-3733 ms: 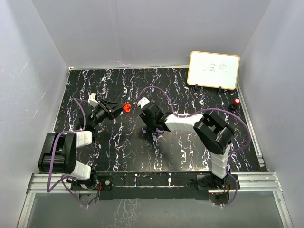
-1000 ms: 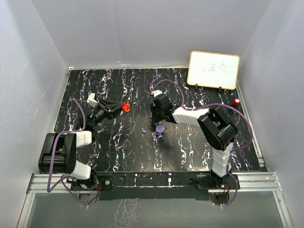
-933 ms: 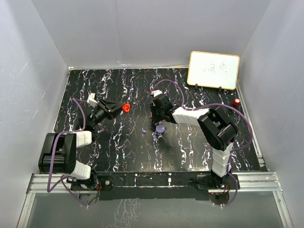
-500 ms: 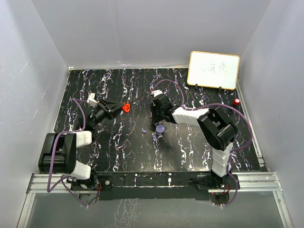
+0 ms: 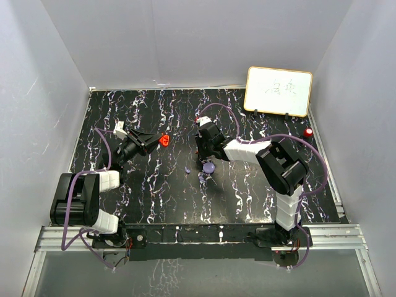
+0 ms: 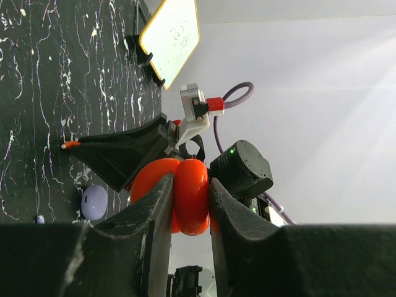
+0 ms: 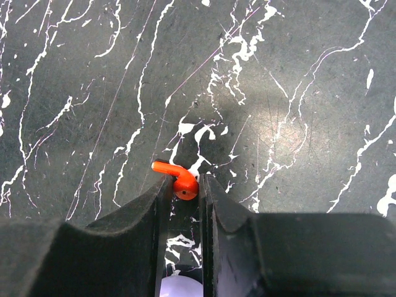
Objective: Insert the wireless bluetooth earbuds into the charging case
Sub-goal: Pick up the earbud from the center of the board.
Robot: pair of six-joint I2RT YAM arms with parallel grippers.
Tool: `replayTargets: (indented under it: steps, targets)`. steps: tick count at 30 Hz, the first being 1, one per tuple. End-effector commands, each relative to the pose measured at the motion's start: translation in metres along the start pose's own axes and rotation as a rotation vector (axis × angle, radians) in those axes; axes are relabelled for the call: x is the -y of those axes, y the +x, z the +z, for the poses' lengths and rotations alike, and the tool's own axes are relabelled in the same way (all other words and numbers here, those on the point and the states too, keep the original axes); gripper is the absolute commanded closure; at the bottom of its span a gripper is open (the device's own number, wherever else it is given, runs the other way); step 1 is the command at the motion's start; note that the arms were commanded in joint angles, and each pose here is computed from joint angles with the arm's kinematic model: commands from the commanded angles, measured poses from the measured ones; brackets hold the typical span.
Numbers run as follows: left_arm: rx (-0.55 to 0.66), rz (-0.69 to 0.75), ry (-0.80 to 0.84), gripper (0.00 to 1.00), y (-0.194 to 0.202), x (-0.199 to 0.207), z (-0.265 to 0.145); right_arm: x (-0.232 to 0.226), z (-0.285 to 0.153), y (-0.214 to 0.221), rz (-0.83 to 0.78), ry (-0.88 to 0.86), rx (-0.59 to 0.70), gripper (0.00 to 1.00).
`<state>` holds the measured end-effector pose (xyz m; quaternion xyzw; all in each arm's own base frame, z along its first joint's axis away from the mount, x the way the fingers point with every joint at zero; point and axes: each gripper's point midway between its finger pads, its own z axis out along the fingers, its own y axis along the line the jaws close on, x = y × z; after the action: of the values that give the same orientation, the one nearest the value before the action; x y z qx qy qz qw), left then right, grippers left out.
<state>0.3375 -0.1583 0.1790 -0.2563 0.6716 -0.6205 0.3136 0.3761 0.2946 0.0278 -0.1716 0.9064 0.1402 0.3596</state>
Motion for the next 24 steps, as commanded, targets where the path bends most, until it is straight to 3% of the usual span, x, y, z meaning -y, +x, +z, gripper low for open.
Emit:
replayTargets:
  steps: [1, 4, 10, 24]
  targets:
    - [-0.008, 0.032, 0.030, 1.00, -0.001, 0.010, -0.001, 0.005, 0.006, -0.003, -0.001, 0.020, 0.005, 0.80]
    - [-0.009, 0.032, 0.029, 1.00, -0.001, 0.010, -0.001, 0.007, 0.005, -0.003, -0.006, 0.027, 0.008, 0.86]
    - [-0.007, 0.032, 0.029, 1.00, -0.001, 0.010, -0.001, 0.007, -0.002, -0.012, -0.022, 0.027, 0.040, 0.88]
    - [-0.014, 0.027, -0.002, 1.00, -0.003, 0.007, 0.005, 0.007, -0.079, -0.087, -0.168, 0.021, 0.370, 0.91]
